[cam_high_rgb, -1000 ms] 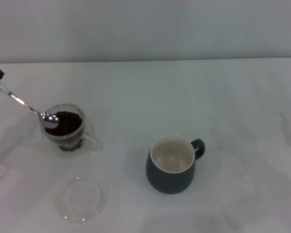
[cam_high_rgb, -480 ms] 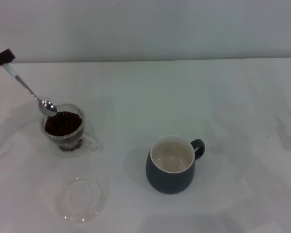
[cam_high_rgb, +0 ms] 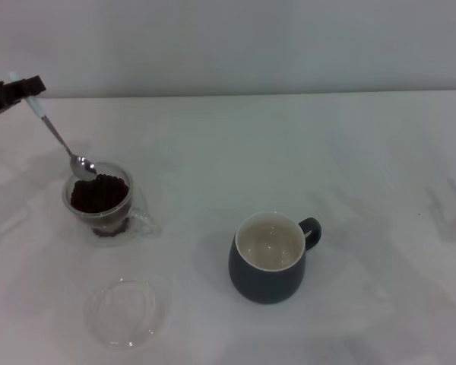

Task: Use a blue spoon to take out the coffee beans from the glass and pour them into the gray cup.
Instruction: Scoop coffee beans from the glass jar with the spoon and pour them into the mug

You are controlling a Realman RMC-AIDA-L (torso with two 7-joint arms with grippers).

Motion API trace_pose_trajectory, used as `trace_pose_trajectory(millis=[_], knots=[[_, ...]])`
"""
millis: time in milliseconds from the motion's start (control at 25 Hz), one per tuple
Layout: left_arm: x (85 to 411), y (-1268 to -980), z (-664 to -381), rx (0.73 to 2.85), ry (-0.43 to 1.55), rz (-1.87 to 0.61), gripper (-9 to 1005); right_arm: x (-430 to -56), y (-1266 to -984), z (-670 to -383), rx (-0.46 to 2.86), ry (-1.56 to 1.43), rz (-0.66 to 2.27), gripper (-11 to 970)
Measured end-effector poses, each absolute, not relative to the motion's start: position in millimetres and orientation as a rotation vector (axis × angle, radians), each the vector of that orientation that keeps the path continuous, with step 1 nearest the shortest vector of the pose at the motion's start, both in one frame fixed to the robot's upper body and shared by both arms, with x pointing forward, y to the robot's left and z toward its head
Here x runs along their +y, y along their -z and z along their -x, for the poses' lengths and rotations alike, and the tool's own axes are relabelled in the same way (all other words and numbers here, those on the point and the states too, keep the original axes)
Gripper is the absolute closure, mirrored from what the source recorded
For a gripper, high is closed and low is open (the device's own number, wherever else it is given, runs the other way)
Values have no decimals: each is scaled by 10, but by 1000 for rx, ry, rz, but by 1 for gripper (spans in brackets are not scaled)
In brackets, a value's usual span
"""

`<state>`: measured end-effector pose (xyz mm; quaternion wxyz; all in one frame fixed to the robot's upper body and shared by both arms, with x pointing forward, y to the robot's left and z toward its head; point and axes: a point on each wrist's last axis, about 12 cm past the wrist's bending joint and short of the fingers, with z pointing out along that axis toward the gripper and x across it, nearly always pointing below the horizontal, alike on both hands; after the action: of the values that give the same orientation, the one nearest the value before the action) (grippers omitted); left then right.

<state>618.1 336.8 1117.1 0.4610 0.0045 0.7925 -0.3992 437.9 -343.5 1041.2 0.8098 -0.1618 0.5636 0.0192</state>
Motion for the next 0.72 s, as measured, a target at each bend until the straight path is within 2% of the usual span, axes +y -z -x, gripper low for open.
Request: trace_pose_trajectory(millis=[400, 720], knots=[[3146, -11171, -6212, 2001, 941, -182, 863, -3458, -10407, -4371, 1211, -32, 343, 564], [3173, -11128, -6146, 2004, 889, -239, 863, -3480, -10406, -4333, 1209, -24, 334, 564]])
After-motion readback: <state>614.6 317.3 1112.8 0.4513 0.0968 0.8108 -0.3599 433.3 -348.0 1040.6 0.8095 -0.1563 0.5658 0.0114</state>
